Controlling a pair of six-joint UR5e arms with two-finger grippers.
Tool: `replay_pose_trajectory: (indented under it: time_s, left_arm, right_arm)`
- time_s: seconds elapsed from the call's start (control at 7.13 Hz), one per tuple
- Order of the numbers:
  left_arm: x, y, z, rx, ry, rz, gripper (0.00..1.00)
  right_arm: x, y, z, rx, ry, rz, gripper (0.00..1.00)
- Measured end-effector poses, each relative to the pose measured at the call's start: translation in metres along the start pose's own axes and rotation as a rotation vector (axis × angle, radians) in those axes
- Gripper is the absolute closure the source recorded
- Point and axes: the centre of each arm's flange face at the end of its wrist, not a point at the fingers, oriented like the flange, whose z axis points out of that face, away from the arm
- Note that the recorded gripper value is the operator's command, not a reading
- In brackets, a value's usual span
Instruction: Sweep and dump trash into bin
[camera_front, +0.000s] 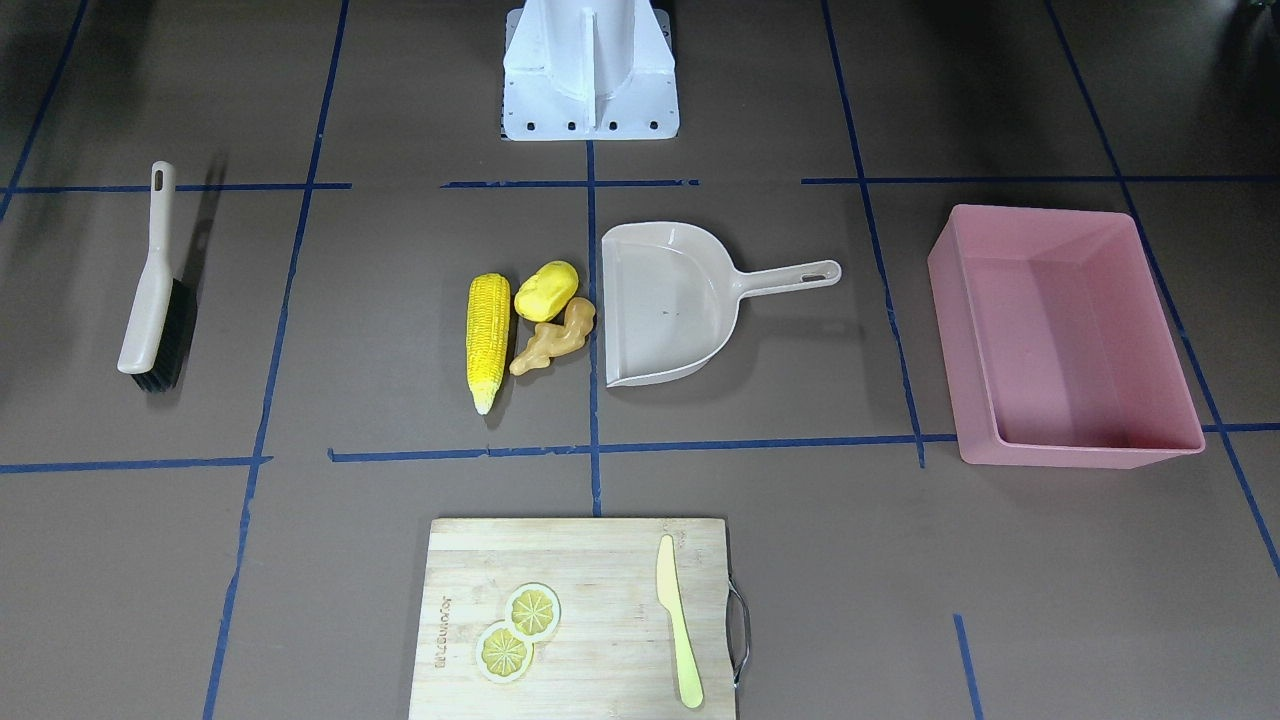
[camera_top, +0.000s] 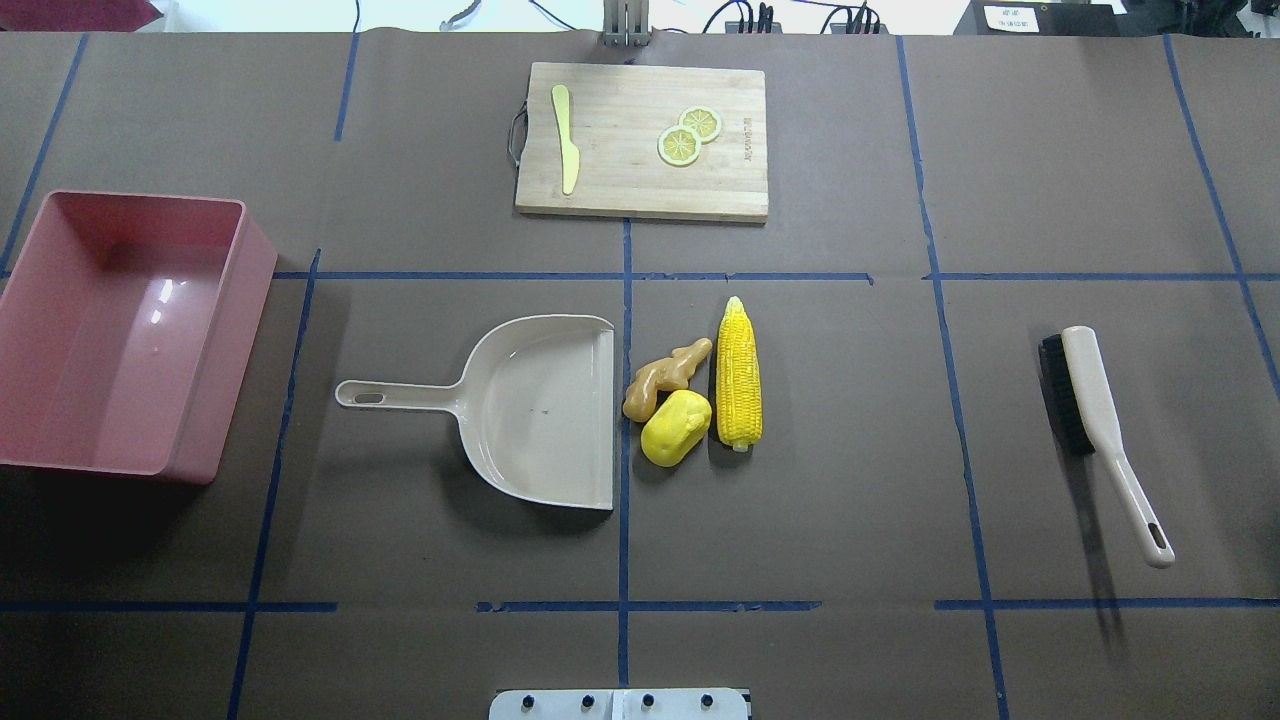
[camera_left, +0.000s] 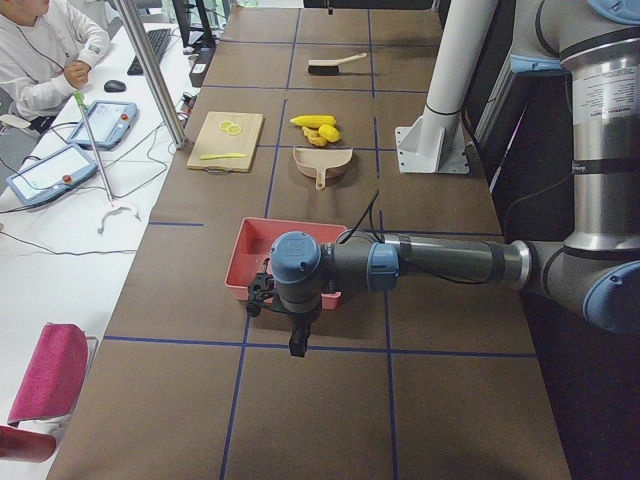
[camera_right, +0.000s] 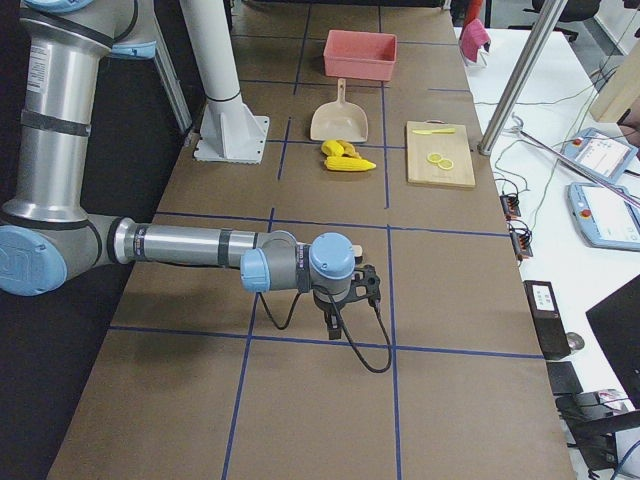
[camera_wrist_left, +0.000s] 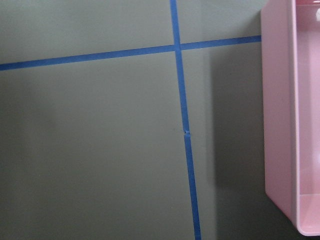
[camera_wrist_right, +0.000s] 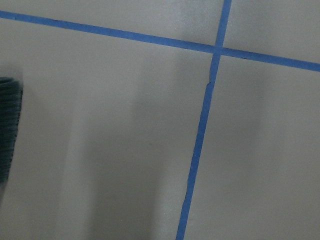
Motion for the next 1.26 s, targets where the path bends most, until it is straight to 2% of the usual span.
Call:
replay_pose_trajectory:
  time_s: [0.56, 0.84, 1.12, 1.26]
  left_arm:
    - [0.009, -0.001, 0.009, -0.02, 0.002, 0.017, 0.0]
    - [0.009, 0.0, 0.01, -0.011, 0.01, 0.027, 0.0]
    - [0.013, -0.001, 0.009, 0.022, 0.011, 0.068, 0.0]
    - [0.021, -0.004, 0.011, 0.046, 0.032, 0.107, 0.0]
  right_arm:
    - [-0.003, -0.001, -0.003, 0.019, 0.0, -0.026, 0.0]
    - [-0.001, 0.007, 0.001, 0.032, -0.003, -0.04, 0.0]
    - [-0.003, 0.013, 0.003, 0.041, -0.046, -0.043, 0.0]
    - [-0.006, 0.015, 0.004, 0.039, -0.072, -0.039, 0.01]
